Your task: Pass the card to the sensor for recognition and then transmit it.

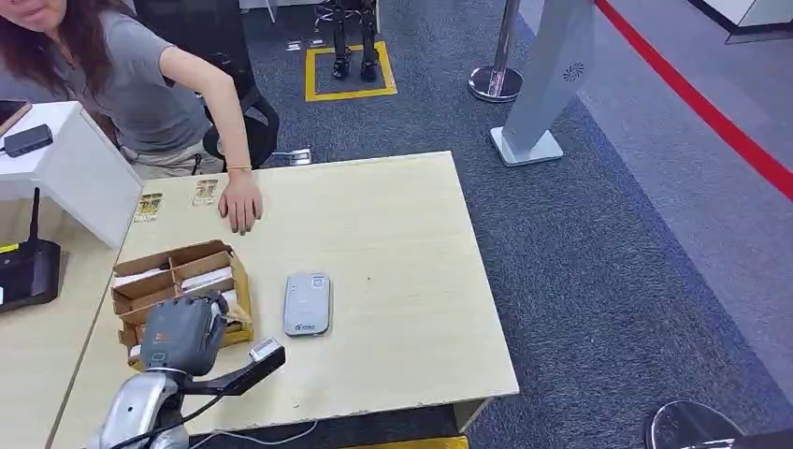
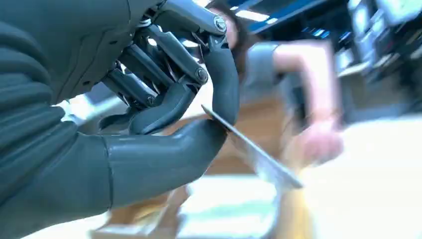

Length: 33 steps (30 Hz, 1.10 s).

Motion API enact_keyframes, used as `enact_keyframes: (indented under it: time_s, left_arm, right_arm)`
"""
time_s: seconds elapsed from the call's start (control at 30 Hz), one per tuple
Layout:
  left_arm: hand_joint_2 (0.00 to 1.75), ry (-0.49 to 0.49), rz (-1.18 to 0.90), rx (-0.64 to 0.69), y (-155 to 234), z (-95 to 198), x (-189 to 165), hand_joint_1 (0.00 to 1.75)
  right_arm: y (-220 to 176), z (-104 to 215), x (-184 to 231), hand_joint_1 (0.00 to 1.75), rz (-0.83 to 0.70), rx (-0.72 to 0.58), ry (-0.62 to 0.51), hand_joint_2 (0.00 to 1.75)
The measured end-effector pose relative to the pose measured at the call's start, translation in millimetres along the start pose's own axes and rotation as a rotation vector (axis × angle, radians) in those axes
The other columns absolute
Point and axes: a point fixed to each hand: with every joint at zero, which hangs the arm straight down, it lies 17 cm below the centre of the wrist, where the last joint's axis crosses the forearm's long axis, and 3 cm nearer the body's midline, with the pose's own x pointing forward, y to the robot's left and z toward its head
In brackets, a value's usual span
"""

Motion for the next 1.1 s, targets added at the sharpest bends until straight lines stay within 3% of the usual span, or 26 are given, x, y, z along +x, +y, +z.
enact_keyframes:
  time_s: [0.2,0.3,0.4,0.53,0.67,0.77,0.93,1.1]
  left_arm:
    - [1.75,-0.121,0.218,0.150,96,-50,26,1.75]
    - [1.75,-0.153,0.230,0.222,149,-74,29,1.75]
    - [1.75,-0.072,0.147,0.315,198,-96,11,1.75]
    - [1.75,0.130,-0.059,0.397,235,-116,-37,1.75]
    - [1.75,0.377,-0.264,0.387,230,-120,-114,1.75]
    - [1.75,0.486,-0.300,0.346,210,-116,-156,1.75]
    - [1.75,0.591,-0.344,0.287,187,-107,-195,1.75]
    - [1.75,0.618,-0.365,0.247,172,-104,-211,1.75]
  right_arm:
    - [0,0,5,0.00,0.004,0.001,-0.026,0.00]
    - [0,0,9,0.00,0.009,0.003,-0.041,0.00]
    - [-1,0,13,0.00,0.015,0.002,-0.057,0.00]
    - [-2,0,18,0.00,0.041,0.001,-0.068,0.00]
    - [-1,0,20,0.00,0.083,0.007,-0.063,0.00]
    - [0,0,19,0.00,0.098,0.009,-0.055,0.00]
    - [0,0,18,0.00,0.117,0.009,-0.050,0.00]
    - [0,0,18,0.00,0.117,0.009,-0.050,0.00]
